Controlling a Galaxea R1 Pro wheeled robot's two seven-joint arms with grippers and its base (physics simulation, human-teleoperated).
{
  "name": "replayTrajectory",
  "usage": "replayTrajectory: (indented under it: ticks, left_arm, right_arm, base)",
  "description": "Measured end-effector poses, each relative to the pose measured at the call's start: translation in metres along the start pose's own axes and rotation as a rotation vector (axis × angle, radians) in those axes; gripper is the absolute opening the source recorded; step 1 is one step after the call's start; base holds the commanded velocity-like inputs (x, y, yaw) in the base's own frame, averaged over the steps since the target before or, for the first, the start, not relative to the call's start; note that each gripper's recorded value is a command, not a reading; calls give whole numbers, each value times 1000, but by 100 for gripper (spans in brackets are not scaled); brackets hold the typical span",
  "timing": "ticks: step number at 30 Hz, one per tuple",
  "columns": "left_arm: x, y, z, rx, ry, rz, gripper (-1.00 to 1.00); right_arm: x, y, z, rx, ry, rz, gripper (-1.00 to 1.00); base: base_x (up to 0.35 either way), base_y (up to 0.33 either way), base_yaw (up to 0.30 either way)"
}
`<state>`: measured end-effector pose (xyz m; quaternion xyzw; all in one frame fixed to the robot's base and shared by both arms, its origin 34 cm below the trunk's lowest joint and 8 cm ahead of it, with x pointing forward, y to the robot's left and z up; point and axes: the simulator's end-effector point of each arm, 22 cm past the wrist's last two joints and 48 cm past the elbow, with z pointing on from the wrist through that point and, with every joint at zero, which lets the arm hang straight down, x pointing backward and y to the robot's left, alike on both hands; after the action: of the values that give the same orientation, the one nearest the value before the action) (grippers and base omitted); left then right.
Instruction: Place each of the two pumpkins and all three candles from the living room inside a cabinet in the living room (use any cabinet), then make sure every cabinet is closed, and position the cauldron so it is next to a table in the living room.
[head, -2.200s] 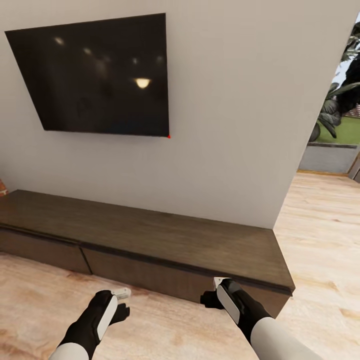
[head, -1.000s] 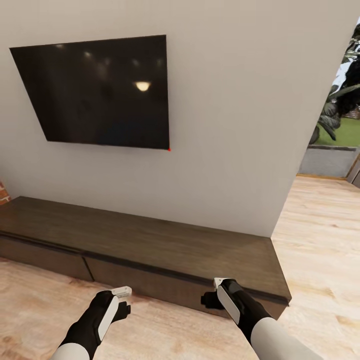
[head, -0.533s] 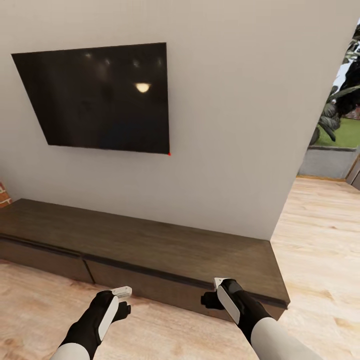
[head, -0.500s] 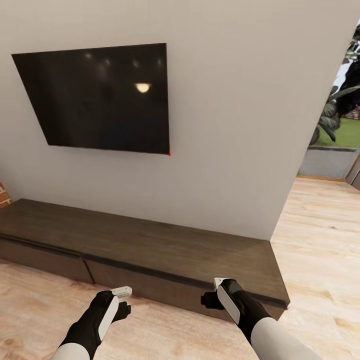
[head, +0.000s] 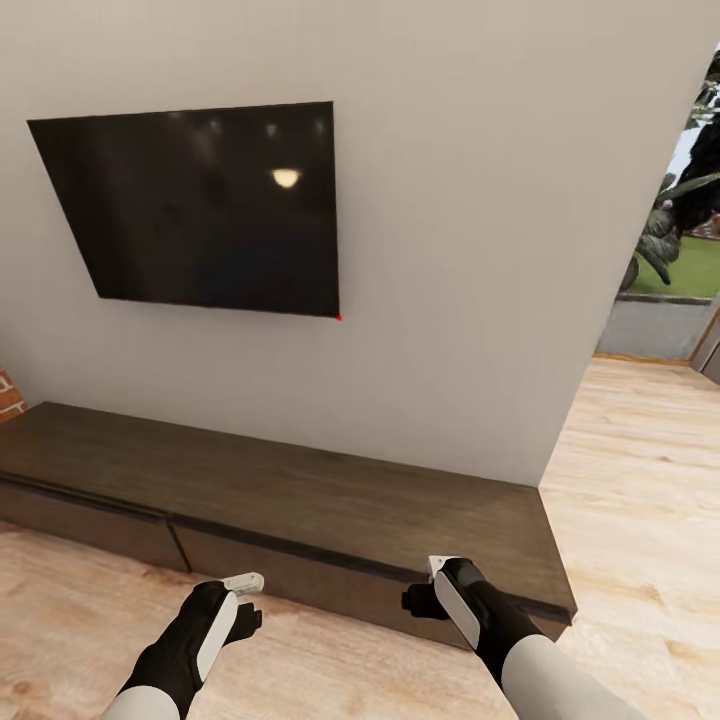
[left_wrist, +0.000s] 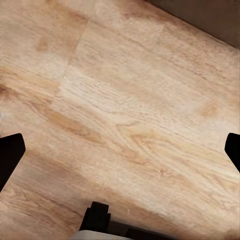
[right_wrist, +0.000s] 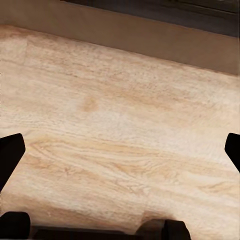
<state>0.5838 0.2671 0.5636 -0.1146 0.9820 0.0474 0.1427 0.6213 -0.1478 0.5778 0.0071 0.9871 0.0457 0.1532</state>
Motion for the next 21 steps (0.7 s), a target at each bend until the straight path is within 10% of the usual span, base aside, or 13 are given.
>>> replayTrajectory:
  ticks: [21]
  left_arm:
    - [-7, 2, -18, 1, 1, -7, 100]
  right_arm:
    - [-6, 2, -18, -2, 3, 1, 100]
  base:
    - [0, 0, 80]
